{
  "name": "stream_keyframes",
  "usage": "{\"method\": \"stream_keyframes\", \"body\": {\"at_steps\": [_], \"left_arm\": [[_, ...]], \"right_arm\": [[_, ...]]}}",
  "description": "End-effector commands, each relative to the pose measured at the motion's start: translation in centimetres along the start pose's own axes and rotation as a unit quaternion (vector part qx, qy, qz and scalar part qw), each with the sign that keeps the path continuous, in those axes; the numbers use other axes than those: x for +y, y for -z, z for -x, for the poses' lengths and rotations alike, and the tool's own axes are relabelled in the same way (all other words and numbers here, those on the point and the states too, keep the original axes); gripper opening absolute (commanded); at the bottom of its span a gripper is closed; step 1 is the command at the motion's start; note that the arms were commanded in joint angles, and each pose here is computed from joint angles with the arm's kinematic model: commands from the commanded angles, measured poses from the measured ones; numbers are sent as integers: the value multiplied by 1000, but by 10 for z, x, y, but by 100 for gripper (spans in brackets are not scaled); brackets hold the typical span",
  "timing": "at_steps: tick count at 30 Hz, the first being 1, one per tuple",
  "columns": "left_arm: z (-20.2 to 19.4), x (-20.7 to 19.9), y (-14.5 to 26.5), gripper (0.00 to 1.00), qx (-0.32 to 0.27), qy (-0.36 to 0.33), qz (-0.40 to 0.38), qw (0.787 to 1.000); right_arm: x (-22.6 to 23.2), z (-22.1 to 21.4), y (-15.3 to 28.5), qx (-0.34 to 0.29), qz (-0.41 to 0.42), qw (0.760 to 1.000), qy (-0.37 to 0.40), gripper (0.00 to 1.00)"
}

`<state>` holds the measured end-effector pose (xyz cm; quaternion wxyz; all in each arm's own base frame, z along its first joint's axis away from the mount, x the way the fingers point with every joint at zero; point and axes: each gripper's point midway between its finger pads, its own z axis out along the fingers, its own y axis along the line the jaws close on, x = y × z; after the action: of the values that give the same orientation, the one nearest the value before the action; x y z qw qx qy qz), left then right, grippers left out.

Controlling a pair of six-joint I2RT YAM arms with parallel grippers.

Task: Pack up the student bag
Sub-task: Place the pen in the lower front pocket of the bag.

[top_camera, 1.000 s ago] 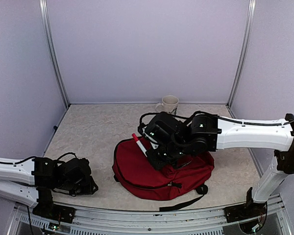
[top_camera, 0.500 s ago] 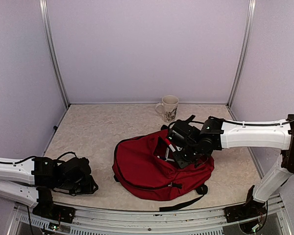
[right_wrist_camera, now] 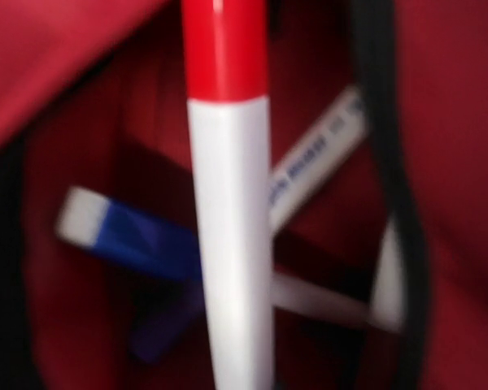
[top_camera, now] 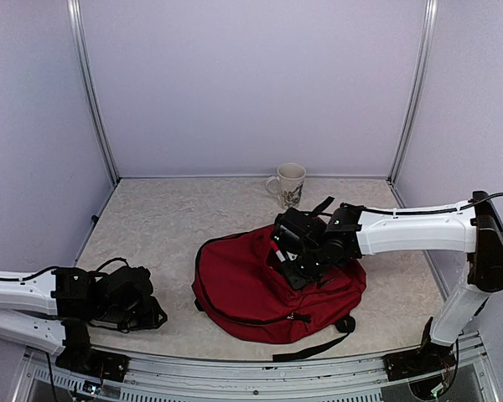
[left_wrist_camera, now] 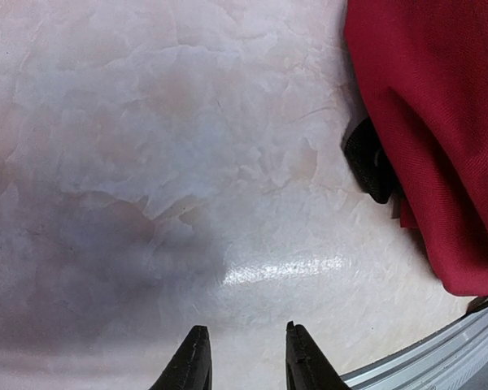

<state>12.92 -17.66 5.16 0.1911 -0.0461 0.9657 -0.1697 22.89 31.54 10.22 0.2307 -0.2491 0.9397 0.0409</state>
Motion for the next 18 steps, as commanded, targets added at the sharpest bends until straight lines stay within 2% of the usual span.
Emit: {"method": "stream_keyframes", "body": {"at_steps": [1,3,7,10,14,18], "left_arm": [[3,3,2,32,-7,-2,2,1000],[5,4,1,32,-9,-2,3,1000],[9,1,2,32,-9,-6,2,1000],[14,-2,5,39,-14,-11,4,1000],[21,-11,5,52,-16,-18,-1,1000],[38,-27,7,58,-23,-27,-19,999]], "right_arm": [[-17,-17,9,13,-28,999,-38,0],[-15,-22,8,18,-20,999,-32,0],[-10,-18,12,14,-12,1000,-23,27],[-9,-5,24,-6,-8,1000,-27,38],[-5,15,44,-37,10,999,-31,41],[-7,32,65,-68,15,997,-39,39]]}}
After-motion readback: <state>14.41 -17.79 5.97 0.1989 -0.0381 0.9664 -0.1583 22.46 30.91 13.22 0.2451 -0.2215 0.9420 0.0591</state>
